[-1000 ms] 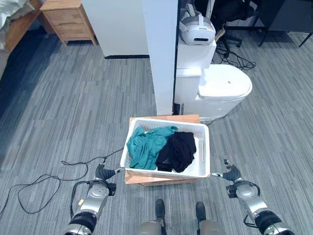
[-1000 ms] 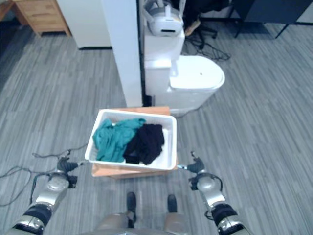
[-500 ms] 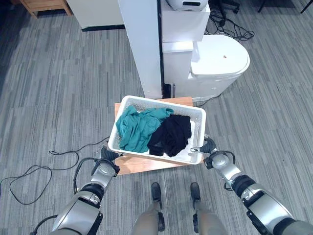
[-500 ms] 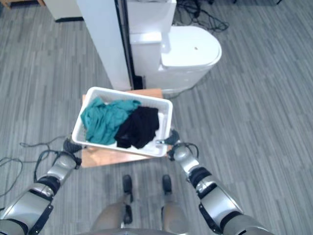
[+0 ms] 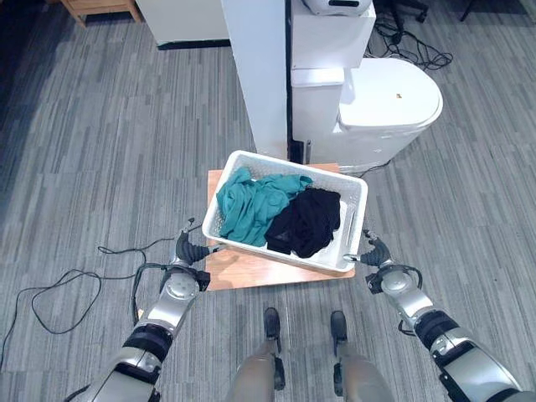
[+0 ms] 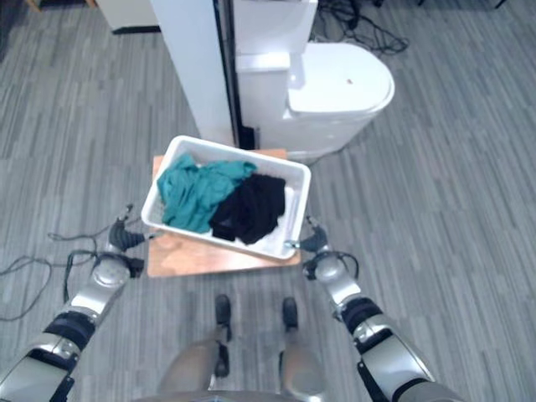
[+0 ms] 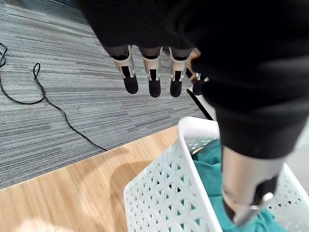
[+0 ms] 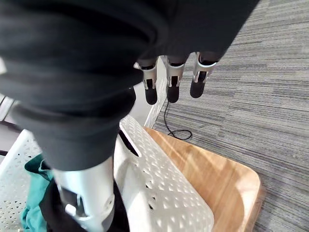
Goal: Grab the laundry basket,head to the washer,open it,put in the laundry and shut it.
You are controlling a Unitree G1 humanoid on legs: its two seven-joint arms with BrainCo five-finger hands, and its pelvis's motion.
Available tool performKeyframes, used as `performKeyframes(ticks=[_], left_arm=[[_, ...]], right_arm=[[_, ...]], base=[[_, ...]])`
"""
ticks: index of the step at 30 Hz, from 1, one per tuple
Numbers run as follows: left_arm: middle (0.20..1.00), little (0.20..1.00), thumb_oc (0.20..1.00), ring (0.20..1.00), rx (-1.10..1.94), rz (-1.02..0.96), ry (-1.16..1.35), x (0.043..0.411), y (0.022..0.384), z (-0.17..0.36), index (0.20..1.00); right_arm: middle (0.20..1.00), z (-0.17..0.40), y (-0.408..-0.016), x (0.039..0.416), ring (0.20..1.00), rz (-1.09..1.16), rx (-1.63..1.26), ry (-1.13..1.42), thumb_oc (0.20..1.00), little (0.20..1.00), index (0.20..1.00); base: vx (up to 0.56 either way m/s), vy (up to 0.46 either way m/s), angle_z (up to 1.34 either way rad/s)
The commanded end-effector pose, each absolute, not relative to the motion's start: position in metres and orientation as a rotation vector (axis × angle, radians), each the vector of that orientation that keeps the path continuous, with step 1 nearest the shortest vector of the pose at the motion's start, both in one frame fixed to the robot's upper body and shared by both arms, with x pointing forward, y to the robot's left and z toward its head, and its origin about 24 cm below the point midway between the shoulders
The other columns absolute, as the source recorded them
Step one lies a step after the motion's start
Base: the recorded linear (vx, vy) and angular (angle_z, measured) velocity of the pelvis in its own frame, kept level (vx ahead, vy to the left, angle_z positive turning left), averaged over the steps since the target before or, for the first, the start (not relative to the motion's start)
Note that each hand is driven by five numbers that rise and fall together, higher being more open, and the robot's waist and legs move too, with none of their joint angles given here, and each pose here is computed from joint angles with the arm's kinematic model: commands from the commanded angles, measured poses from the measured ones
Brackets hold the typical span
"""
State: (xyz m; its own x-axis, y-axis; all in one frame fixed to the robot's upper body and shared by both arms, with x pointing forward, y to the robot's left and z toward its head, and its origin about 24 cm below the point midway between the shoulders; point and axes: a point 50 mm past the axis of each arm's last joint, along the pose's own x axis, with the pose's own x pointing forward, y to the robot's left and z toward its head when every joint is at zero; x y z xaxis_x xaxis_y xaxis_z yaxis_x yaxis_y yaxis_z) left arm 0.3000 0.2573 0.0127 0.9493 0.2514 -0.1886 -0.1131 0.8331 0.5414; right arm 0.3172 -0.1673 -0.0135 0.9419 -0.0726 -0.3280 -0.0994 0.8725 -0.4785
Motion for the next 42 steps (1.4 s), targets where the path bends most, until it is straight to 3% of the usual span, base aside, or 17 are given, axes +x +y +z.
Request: performKeyframes(ticks=[1, 14, 27, 28, 29, 30, 31, 32, 42], left_arm=[[1.000, 1.000, 1.000, 1.000, 0.660, 0.254, 0.187, 0.317, 0.275, 0.039, 1.000], [1.000, 1.000, 1.000, 1.000, 0.902, 0.337, 0.195, 0.359, 0.293, 0.088, 1.000], [1.000, 1.000, 1.000, 1.000, 0.878, 0.243, 0.470, 0.319, 0.285, 0.004, 1.000], [0.831, 0.831, 0.831, 0.831, 0.875, 0.242, 0.482, 0.316, 0.285, 0.000, 0.831], [0.570, 0.570, 0.570, 0.570, 0.875, 0.242, 0.482, 0.316, 0.285, 0.000, 0.570], [0.200, 0.200, 0.200, 0.200, 0.872, 0.239, 0.487, 0.314, 0.285, -0.002, 0.200], [0.200, 0.200, 0.200, 0.200, 0.852, 0.229, 0.491, 0.310, 0.282, -0.007, 0.200], [0.200, 0.200, 0.200, 0.200, 0.834, 0.226, 0.492, 0.308, 0.281, -0.010, 0.200], [0.200, 0.200, 0.200, 0.200, 0.541, 0.126, 0.357, 0.291, 0.236, -0.019, 0.200]], right_arm=[[1.000, 0.004, -0.161, 0.329, 1.000, 0.014, -0.499, 0.268, 1.000, 1.000, 1.000], [1.000, 0.032, -0.139, 0.354, 1.000, 0.044, -0.529, 0.177, 1.000, 1.000, 1.000], [1.000, 0.027, -0.141, 0.351, 1.000, 0.035, -0.516, 0.188, 1.000, 1.000, 1.000], [1.000, 0.027, -0.140, 0.350, 1.000, 0.037, -0.514, 0.182, 1.000, 1.000, 1.000], [1.000, 0.027, -0.141, 0.350, 1.000, 0.037, -0.514, 0.183, 1.000, 1.000, 1.000], [0.859, 0.027, -0.141, 0.350, 0.859, 0.038, -0.513, 0.179, 0.859, 0.859, 0.859], [0.231, 0.026, -0.142, 0.347, 0.231, 0.046, -0.512, 0.181, 0.231, 0.231, 0.231], [0.200, 0.024, -0.143, 0.346, 0.200, 0.047, -0.512, 0.185, 0.200, 0.200, 0.200], [0.200, 0.001, -0.159, 0.312, 0.200, 0.033, -0.436, 0.223, 0.200, 0.200, 0.200]], base=[[-0.03, 0.005, 0.08], [-0.03, 0.010, -0.05], [0.00, 0.013, -0.05], [0.00, 0.000, 0.00], [0.00, 0.000, 0.00], [0.00, 0.000, 0.00], [0.00, 0.000, 0.00], [-0.01, -0.042, -0.01], [0.02, -0.055, 0.08]])
